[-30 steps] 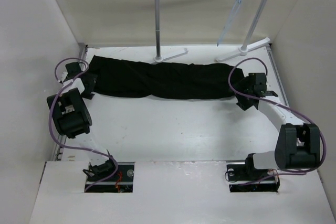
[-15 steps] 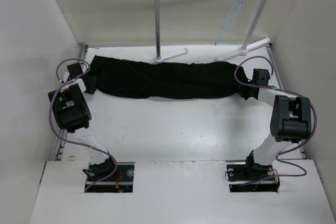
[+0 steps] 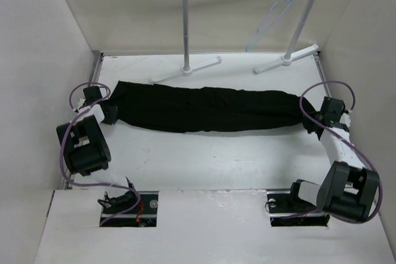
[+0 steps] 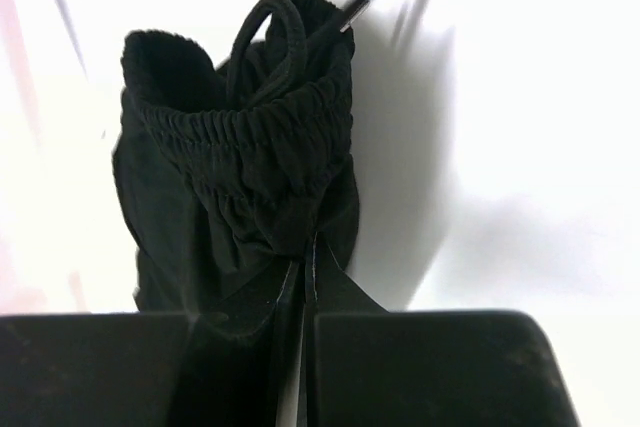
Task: Place the trousers on the hanger
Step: Fold the trousers at the center of the board.
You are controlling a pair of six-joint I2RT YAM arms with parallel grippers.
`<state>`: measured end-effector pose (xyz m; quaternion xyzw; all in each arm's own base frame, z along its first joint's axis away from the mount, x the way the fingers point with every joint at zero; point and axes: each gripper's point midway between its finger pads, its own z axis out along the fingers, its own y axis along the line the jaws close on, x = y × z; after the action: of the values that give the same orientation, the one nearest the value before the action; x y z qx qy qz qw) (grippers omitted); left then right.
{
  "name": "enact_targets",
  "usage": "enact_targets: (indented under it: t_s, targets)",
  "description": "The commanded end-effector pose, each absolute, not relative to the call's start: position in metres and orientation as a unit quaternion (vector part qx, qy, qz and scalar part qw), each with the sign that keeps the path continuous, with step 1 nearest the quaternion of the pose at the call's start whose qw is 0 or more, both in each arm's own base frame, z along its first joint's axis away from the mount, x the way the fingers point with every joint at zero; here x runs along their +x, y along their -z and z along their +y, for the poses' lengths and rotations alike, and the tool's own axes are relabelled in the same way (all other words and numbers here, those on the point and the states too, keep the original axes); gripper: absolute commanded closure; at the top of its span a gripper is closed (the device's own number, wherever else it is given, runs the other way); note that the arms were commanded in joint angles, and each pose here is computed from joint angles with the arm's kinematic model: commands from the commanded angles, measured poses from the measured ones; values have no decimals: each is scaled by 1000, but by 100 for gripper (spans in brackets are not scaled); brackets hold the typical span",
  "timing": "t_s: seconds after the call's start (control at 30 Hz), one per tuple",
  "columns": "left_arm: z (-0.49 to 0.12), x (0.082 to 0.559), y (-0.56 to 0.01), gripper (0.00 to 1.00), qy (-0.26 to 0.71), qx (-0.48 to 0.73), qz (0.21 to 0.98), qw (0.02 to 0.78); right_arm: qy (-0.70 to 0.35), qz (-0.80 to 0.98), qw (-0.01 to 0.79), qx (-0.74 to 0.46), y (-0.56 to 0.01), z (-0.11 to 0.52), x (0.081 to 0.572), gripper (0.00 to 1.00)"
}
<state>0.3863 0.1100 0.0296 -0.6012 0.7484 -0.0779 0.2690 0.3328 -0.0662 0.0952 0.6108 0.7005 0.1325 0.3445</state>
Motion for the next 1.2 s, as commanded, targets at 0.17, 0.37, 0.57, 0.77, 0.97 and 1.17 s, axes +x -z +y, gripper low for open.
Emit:
enact_targets:
  t_s: [0.17,0.37,0.57,0.77,0.97,1.17]
  targets:
    - [105,252,-40,85,-61,-599,763,237,-50,653,350,670,-95,-98,252,92]
    - [96,231,-58,33,-34,-590,768,248,-53,678,382,626,-116,-87,265,25]
    - [84,252,-146,28,-46,-512,781,356,-54,686,439,577,-173,-74,274,12]
    - [39,285,-151,58,10,-421,840,343,-85,712,455,527,-182,-47,276,35]
    - [3,331,-118,87,45,-382,870,309,-233,789,432,371,-178,57,295,93]
    - [16,368,-94,87,42,-394,872,287,-331,849,356,208,-161,174,290,91]
